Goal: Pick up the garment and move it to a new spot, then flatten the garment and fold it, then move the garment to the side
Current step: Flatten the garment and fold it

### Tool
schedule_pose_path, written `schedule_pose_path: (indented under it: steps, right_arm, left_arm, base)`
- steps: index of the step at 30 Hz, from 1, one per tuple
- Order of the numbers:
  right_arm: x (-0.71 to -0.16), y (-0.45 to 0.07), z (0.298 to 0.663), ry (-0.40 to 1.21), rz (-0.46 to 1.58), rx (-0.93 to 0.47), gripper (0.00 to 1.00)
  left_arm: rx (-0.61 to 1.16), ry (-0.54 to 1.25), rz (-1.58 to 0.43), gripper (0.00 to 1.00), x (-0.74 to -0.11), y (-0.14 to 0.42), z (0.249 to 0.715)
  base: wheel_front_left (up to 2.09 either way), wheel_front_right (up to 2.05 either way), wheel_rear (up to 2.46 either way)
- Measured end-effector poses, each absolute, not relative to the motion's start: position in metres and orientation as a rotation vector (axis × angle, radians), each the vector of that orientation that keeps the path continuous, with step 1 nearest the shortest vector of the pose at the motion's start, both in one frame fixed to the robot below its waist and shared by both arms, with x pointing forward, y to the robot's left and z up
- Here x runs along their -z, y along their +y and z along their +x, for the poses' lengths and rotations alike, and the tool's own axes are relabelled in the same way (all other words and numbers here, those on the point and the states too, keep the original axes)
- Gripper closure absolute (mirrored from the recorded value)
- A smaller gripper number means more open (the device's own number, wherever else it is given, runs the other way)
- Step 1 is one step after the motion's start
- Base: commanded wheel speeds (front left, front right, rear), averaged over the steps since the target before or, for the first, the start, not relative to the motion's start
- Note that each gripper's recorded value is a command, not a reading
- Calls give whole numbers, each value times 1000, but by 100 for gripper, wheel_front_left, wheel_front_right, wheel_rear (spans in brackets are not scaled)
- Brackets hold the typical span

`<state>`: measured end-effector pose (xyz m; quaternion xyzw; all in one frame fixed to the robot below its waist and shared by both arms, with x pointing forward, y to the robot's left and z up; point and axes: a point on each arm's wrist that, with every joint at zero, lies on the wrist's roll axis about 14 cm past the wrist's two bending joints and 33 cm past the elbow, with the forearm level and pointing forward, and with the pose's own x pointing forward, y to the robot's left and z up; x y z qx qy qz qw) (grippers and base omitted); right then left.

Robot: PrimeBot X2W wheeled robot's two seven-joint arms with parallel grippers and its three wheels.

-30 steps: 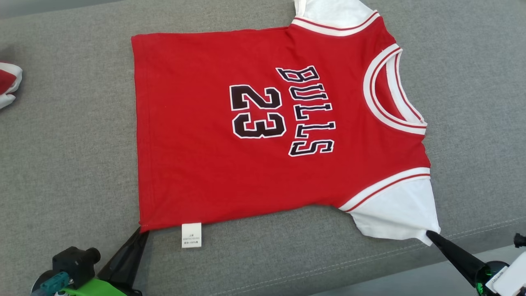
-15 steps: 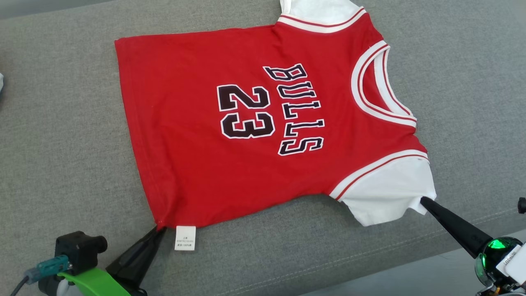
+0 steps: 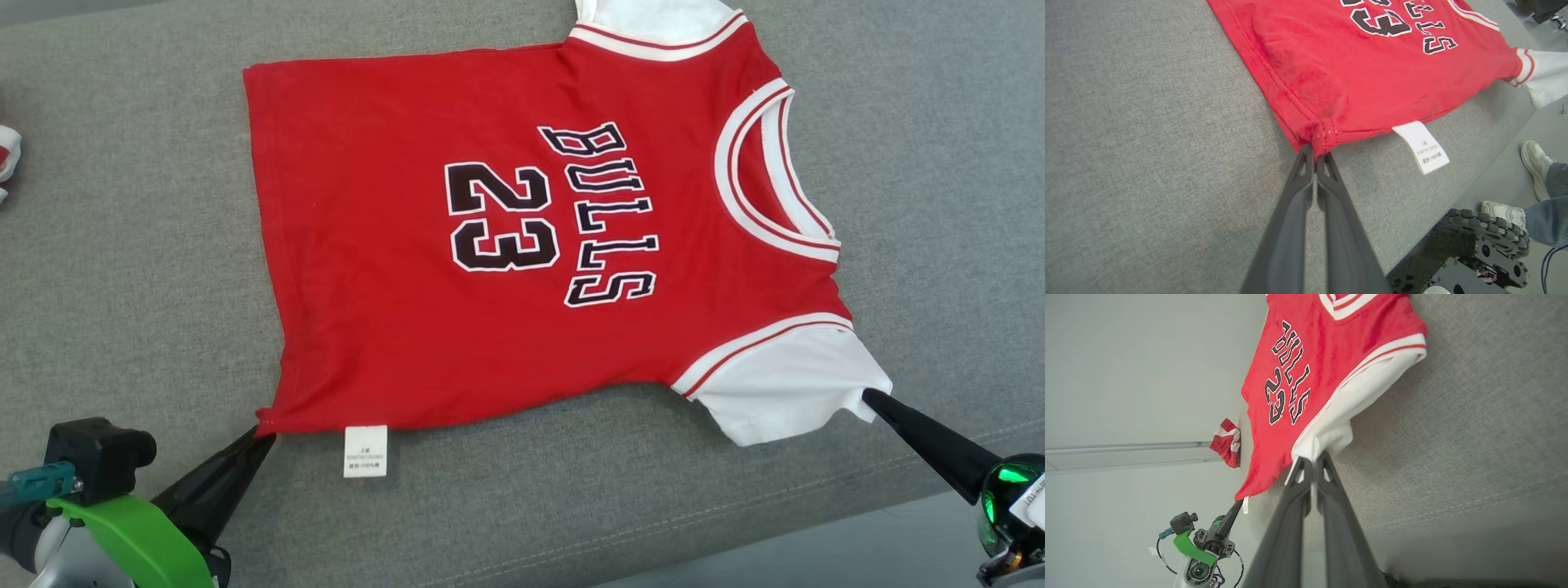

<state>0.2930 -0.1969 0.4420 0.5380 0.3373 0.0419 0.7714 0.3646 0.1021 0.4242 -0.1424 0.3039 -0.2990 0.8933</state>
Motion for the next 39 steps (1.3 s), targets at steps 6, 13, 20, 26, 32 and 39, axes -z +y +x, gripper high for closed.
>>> schedule_pose_path:
  steps: [6,13,20,26,32,39]
  right_arm:
    - [-449,-198,304,722,1149,-112,100]
    - [-448,-205,315,755,1096,-114,100]
    - [-449,-205,335,788,1049,-142,100]
    - [-449,-204,357,802,1015,-174,100]
    - [-444,-206,379,802,988,-174,100]
    - [-435,-207,397,803,980,-162,100]
  left_arm:
    - [652,681,-283,100,-422,100,362]
    - [711,768,-232,100,-417,100,359]
    - [768,781,-194,100,-426,97,380]
    - [791,818,-194,100,-425,96,397]
    - [805,819,-194,100,-424,92,419]
    - [799,844,-190,100,-417,94,438]
  base:
    - [0,0,0]
    - [0,0,0]
    - [0,0,0]
    - [0,0,0]
    - [0,0,0]
    - [0,0,0]
